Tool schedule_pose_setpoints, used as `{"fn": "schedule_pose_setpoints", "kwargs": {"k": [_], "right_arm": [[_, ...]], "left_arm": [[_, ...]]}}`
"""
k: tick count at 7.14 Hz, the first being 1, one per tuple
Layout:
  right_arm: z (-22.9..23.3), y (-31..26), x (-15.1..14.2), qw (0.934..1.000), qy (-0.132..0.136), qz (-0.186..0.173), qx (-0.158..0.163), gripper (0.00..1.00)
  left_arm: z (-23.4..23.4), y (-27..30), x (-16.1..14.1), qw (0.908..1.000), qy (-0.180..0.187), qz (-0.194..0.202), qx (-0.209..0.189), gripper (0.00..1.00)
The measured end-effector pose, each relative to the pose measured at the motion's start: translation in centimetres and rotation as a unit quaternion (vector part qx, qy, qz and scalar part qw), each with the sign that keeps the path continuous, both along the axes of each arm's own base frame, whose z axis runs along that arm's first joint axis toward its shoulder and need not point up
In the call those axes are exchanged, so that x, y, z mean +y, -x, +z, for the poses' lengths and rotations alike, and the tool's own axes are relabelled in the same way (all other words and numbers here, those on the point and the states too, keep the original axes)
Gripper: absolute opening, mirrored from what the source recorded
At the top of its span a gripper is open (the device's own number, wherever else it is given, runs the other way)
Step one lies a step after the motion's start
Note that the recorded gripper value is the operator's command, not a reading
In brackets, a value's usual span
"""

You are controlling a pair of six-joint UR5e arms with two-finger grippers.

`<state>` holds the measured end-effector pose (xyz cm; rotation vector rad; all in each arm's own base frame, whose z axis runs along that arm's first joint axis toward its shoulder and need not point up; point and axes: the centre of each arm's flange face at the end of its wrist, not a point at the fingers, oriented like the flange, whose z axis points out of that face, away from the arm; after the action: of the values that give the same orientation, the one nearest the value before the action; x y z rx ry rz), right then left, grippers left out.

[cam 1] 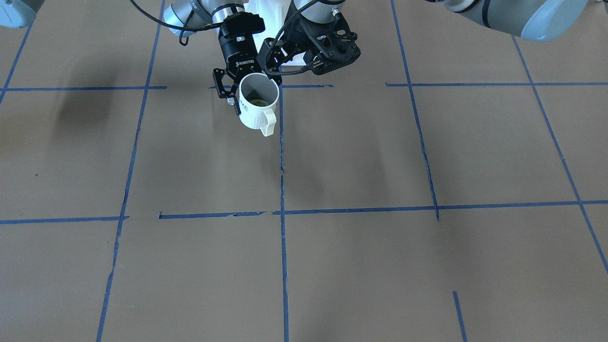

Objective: Left arm hands cup to right arm to dump lemon

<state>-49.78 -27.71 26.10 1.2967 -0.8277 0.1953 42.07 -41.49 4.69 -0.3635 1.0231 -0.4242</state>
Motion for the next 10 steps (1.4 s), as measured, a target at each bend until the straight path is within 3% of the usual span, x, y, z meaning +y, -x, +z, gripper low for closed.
{"fn": "schedule_pose_setpoints", "kwargs": {"k": [3,4,6,8,10], "right_arm": [[16.0,-13.8,1.4,0.9913,0.000,0.007,-0.132,0.14],[20.6,-19.5,2.0,0.9838,0.013,0.006,-0.179,0.11],[27.4,-29.0,3.2,0.9627,0.038,0.002,-0.268,0.11],[36.3,-35.0,4.0,0.9518,0.047,-0.005,-0.303,0.09],[40.8,-39.1,4.5,0.9462,0.049,-0.009,-0.320,0.09]], "left_arm": [[0.7,0.4,-0.1,1.0000,0.001,-0.005,-0.004,1.00],[0.8,0.4,-0.2,1.0000,-0.001,-0.007,-0.005,1.00],[0.9,0.6,-0.2,0.9999,-0.002,-0.010,-0.006,1.00],[1.1,0.9,0.0,0.9998,-0.006,-0.015,-0.007,1.00],[0.9,1.3,0.3,0.9998,-0.010,-0.017,-0.004,1.00]]}}
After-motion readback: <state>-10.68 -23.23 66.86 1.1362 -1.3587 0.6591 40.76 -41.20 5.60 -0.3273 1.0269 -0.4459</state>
